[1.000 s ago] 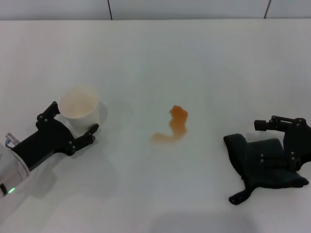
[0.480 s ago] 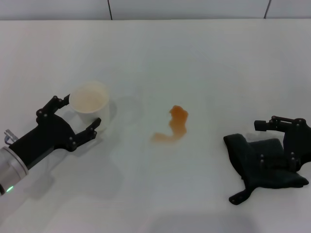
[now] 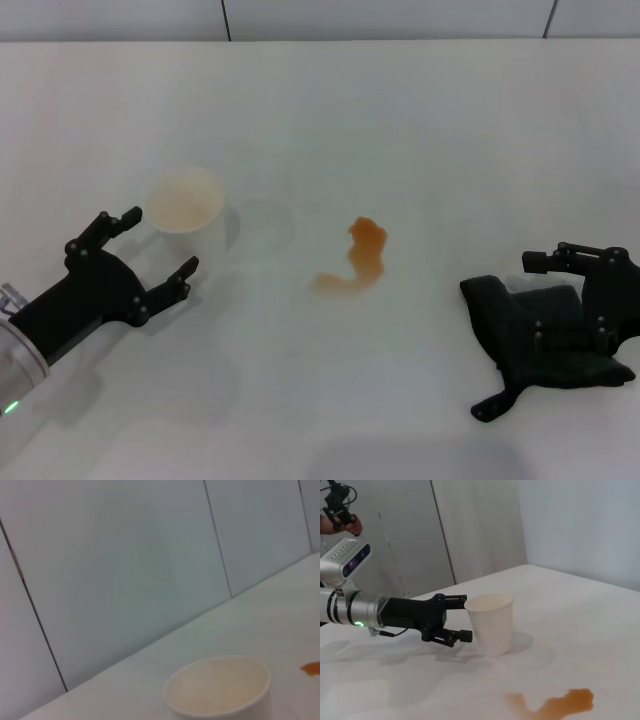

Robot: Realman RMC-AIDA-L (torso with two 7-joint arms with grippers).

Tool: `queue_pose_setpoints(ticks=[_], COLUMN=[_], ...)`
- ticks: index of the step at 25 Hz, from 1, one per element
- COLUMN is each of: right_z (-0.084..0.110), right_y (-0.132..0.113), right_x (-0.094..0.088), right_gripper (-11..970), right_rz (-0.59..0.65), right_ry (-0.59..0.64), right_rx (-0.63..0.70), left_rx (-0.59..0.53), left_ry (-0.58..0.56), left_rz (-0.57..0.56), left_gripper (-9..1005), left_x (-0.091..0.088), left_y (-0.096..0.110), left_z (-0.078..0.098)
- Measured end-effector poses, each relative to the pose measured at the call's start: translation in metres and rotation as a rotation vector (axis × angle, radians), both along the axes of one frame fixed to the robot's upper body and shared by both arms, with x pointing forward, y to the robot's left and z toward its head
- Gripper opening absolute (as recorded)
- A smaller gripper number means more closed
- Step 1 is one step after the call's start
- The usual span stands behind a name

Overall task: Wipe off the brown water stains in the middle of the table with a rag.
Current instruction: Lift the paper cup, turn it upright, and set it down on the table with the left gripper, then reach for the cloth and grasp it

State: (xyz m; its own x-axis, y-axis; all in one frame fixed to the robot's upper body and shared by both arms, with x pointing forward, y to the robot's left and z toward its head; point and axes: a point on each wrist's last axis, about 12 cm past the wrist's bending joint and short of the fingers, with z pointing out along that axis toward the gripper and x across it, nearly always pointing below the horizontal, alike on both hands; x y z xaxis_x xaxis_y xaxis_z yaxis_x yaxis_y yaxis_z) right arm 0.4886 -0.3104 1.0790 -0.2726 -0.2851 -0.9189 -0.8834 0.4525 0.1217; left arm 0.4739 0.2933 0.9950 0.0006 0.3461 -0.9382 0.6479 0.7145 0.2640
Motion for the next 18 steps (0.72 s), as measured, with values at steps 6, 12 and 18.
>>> queue_pose_setpoints(ticks=[6, 12, 18], right_z=[-0.002, -0.003, -0.002], right_y=[0.000, 0.000, 0.002], right_x=[-0.001, -0.002, 0.000], right_gripper=[761, 760, 759], right_rz=[-0.001, 0.001, 0.004], right_ry=[0.009, 0.014, 0.009], right_rx=[0.003, 0.005, 0.005], left_rx=[-0.060, -0.167, -0.231], left_ry=[-0.053, -0.139, -0.135], left_rz=[0.014, 0.021, 0.015], left_gripper=[887, 888, 888], left_x=[-0.009, -0.016, -0.003], left_y=[0.005, 0.021, 0.032], left_z=[0.006, 0.028, 0.050])
